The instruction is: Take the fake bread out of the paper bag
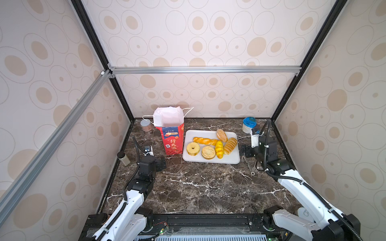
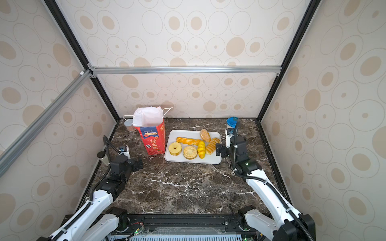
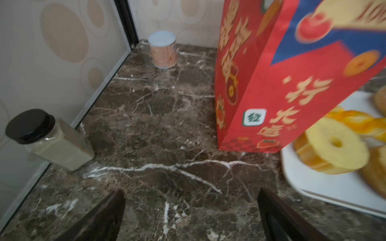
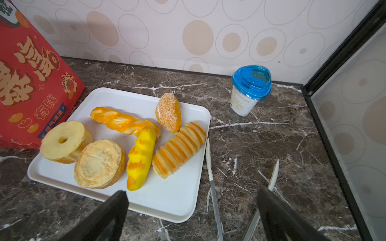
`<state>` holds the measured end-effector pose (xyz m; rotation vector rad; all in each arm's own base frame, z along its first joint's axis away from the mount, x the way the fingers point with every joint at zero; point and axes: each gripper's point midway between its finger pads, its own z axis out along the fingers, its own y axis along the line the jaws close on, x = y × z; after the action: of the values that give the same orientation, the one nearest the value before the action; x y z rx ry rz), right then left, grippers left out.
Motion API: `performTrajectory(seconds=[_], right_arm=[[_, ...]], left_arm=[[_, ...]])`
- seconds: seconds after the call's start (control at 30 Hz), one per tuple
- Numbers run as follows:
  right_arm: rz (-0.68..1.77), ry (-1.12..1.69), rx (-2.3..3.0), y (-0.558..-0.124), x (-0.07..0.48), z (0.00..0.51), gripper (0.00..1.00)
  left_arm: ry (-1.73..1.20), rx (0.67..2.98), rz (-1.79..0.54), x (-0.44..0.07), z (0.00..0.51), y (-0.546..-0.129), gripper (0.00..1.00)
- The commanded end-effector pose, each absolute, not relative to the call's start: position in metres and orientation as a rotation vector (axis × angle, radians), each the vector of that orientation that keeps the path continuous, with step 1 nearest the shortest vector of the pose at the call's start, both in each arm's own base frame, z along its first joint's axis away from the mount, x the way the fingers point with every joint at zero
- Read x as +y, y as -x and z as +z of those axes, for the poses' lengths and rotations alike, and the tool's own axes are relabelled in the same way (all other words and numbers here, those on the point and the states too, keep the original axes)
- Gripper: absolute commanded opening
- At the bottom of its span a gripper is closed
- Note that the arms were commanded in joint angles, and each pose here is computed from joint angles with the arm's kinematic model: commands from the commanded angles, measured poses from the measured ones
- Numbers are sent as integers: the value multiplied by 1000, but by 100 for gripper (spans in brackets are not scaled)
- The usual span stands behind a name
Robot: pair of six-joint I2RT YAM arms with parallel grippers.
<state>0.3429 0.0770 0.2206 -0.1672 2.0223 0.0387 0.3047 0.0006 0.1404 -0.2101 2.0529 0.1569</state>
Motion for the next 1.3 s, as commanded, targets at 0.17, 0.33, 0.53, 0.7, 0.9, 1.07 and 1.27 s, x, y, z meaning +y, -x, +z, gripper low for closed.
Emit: performTrajectory(seconds=[0.17, 0.33, 0.53, 0.7, 0.9, 1.07, 1.27], right_arm=[[-110, 42, 1863, -356, 40, 218, 100], [-173, -15, 1925, -350, 15, 173, 100], [-191, -56, 1953, -362, 0, 135, 100], [-168, -73, 1959, -376, -4, 112, 100], [-152, -76, 1943, -390, -8, 102, 99], [-131, -50, 1982, -394, -3, 86, 98], [-133, -54, 1968, -398, -5, 86, 98]], left_arm=[[280, 1793, 334, 25, 157, -324, 100], [259, 1790, 366, 27, 142, -320, 99], [256, 1665, 384, 33, 148, -325, 100], [267, 1634, 394, 40, 151, -342, 100], [274, 1616, 357, 44, 145, -363, 100], [221, 1676, 331, 40, 135, -380, 100], [183, 1646, 269, 33, 132, -367, 100]])
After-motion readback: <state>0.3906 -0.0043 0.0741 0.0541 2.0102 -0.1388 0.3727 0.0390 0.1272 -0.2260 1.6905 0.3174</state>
